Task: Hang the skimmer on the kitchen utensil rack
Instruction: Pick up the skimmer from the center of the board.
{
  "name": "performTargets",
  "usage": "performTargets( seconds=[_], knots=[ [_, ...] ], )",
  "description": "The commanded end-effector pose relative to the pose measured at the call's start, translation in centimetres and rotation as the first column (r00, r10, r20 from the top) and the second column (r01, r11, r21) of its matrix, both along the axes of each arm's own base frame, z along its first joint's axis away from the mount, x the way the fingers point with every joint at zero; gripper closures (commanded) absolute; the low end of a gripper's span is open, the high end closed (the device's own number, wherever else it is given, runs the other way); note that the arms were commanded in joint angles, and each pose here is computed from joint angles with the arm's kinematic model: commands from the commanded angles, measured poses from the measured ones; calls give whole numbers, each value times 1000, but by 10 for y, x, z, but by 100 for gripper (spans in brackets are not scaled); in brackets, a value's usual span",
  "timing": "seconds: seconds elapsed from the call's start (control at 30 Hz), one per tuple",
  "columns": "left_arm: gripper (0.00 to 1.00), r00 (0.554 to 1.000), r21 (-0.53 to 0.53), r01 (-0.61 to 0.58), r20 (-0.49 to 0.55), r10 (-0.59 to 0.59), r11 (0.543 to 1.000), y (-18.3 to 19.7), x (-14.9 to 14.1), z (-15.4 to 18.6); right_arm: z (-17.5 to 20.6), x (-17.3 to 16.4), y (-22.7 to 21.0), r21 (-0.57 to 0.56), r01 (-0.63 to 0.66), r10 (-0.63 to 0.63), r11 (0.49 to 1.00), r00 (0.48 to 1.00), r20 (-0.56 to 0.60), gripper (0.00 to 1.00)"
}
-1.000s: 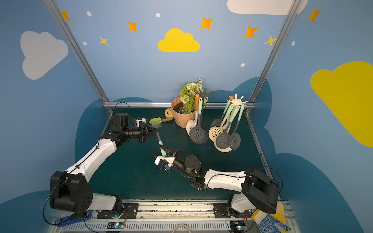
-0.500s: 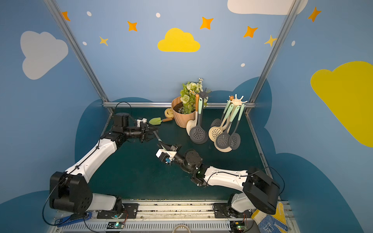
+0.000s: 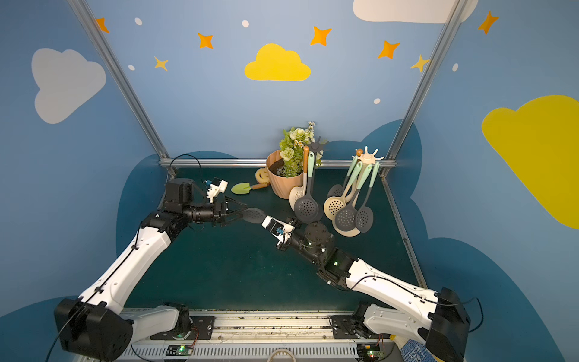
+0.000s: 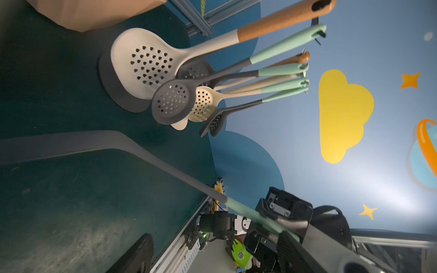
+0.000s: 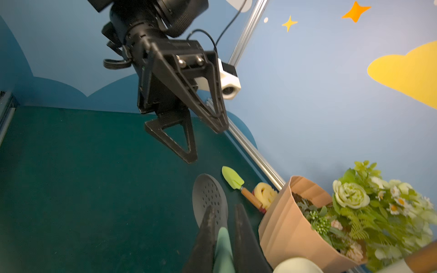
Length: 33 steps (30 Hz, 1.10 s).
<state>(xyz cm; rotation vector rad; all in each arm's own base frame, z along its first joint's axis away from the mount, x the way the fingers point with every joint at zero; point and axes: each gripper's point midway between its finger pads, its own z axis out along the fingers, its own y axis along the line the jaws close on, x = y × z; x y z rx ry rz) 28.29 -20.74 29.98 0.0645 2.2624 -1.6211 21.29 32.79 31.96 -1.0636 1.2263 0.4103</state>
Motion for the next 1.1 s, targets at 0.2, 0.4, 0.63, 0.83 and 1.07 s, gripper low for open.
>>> performTargets(
  seconds=[0.2, 0.4, 0.63, 0.83, 1.07],
  knots=[
    [20, 789, 263, 162, 545, -285, 951, -20, -51, 6, 3, -9, -33, -84, 20, -36, 996, 980, -194, 100],
    [22, 553, 382, 168, 727, -408, 909, -38, -58, -7, 10, -19, -48, -98, -9, -21, 995, 953, -301, 100],
    [31, 465, 411, 234, 749, -473, 881, -68, -47, -11, 24, -34, -58, -89, -78, 41, 993, 931, -363, 100],
    [38, 370, 455, 234, 775, -512, 859, -93, -37, -15, 33, -38, -60, -77, -104, 65, 992, 918, -391, 100],
    [43, 298, 485, 286, 774, -558, 826, -115, -42, -23, 42, -31, -59, -43, -111, 81, 993, 898, -433, 100]
  ],
)
